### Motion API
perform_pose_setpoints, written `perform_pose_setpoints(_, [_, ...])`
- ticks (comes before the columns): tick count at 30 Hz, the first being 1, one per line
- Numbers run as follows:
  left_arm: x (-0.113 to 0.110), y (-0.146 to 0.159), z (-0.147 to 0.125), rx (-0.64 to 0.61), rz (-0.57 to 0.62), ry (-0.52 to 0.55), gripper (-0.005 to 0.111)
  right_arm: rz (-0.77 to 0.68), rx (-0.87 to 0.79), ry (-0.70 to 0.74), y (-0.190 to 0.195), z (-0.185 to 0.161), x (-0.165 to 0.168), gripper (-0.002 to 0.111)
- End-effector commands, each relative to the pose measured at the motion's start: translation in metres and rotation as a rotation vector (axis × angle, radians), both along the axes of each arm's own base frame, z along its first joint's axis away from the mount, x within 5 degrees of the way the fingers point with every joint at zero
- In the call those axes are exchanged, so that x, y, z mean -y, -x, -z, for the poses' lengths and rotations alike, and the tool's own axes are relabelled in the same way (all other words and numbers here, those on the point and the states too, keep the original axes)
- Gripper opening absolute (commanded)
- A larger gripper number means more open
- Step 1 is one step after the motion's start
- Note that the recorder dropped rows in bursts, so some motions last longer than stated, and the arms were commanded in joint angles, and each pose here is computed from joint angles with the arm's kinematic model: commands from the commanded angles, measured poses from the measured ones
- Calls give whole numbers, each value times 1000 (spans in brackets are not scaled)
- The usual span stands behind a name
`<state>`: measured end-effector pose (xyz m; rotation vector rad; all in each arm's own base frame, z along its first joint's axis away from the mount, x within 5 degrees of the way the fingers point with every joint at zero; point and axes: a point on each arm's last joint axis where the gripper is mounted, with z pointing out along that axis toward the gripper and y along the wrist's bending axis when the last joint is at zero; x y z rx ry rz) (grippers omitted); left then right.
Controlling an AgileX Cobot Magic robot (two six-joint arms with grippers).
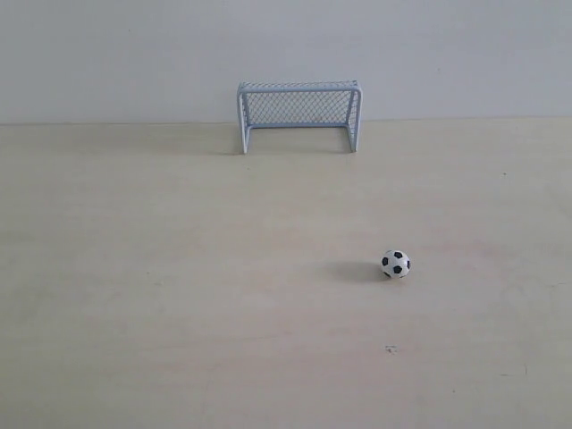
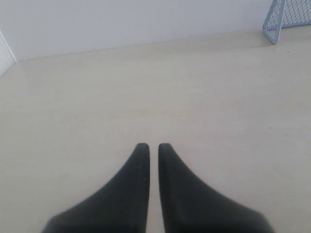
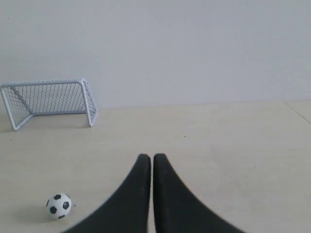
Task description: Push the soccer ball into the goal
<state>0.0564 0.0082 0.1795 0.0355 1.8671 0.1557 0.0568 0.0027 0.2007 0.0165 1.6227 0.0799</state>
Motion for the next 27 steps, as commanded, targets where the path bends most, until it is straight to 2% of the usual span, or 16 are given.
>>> perform_pose_setpoints(1, [1, 0, -1, 3, 6, 9, 6, 8, 81, -4, 0, -7, 1, 0])
perform_pose_setpoints(7, [1, 0, -1, 3, 6, 9, 6, 15, 176, -7, 1, -16, 1, 0])
perform_pose_setpoints(13, [1, 0, -1, 3, 6, 9, 6, 15, 176, 2, 2, -19, 1, 0])
perform_pose_setpoints(19, [1, 0, -1, 3, 6, 9, 6, 14, 230, 12, 7, -43, 1, 0])
perform_pose_setpoints(27, [1, 0, -1, 3, 6, 9, 6, 5, 197, -6, 8, -77, 1, 0])
